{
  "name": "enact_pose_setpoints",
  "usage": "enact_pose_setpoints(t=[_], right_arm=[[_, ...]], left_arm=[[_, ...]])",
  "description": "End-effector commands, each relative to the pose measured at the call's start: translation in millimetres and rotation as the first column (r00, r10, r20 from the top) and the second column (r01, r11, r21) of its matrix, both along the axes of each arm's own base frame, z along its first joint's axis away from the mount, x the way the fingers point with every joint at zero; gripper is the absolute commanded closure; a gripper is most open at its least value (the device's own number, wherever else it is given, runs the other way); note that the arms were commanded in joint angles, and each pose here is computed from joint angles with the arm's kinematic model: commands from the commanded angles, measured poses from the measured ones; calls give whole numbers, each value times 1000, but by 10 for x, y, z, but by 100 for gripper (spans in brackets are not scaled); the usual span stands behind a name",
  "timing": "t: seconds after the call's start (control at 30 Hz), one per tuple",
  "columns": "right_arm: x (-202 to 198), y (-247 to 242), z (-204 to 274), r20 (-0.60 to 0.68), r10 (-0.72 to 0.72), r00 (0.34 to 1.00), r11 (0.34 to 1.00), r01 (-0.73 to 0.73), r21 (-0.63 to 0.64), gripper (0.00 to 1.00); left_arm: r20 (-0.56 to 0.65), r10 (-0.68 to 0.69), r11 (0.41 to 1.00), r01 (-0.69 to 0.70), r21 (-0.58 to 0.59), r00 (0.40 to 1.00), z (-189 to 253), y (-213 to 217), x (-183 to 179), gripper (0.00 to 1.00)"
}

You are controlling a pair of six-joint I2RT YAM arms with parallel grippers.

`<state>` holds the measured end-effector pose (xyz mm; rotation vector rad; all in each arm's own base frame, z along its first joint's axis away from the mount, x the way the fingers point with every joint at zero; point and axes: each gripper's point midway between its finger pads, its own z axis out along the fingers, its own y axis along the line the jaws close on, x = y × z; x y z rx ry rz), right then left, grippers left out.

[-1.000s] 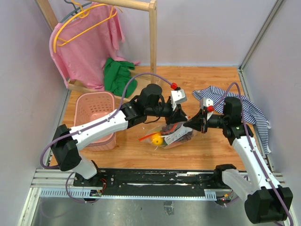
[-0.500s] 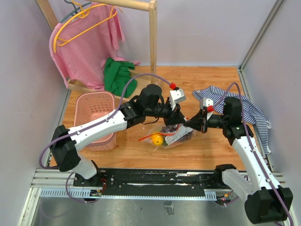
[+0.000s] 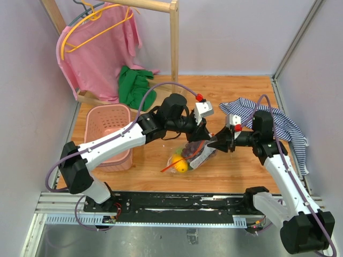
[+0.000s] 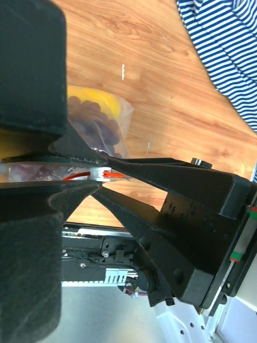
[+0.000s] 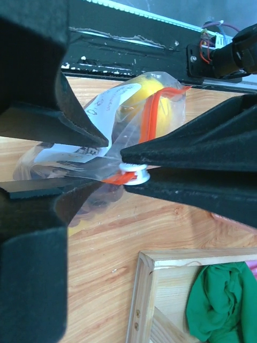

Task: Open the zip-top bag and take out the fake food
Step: Unzip the zipper food storage bag at the center of the board.

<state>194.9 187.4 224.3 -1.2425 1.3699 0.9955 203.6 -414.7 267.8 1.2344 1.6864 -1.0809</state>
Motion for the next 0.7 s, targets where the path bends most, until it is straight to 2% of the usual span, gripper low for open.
enact_pose_setpoints(t=[0.0,0.1,0.23,0.4,0.53,0.67], right_arm=[[-57,69,-35,16,51,999,999,-51,-18,62],[-103,111,-29,-1,89,996,996,-89,-3,48],[-144,155,-14,-24,131,991,991,-131,21,46],[-183,191,-28,-38,185,982,981,-183,56,65],[-138,194,-65,-40,171,984,985,-170,40,73],[-150,194,0,-2,176,984,984,-176,41,91]], left_arm=[[14,-13,1000,13,11,1000,6,-22,38,100],[10,-26,1000,26,7,1000,4,-35,21,100],[7,-39,999,39,3,999,20,-45,3,100],[15,-54,998,54,-14,998,100,-65,-11,100],[21,-63,998,63,-27,998,156,-79,-19,100],[17,-66,997,66,-28,998,160,-83,-26,100]])
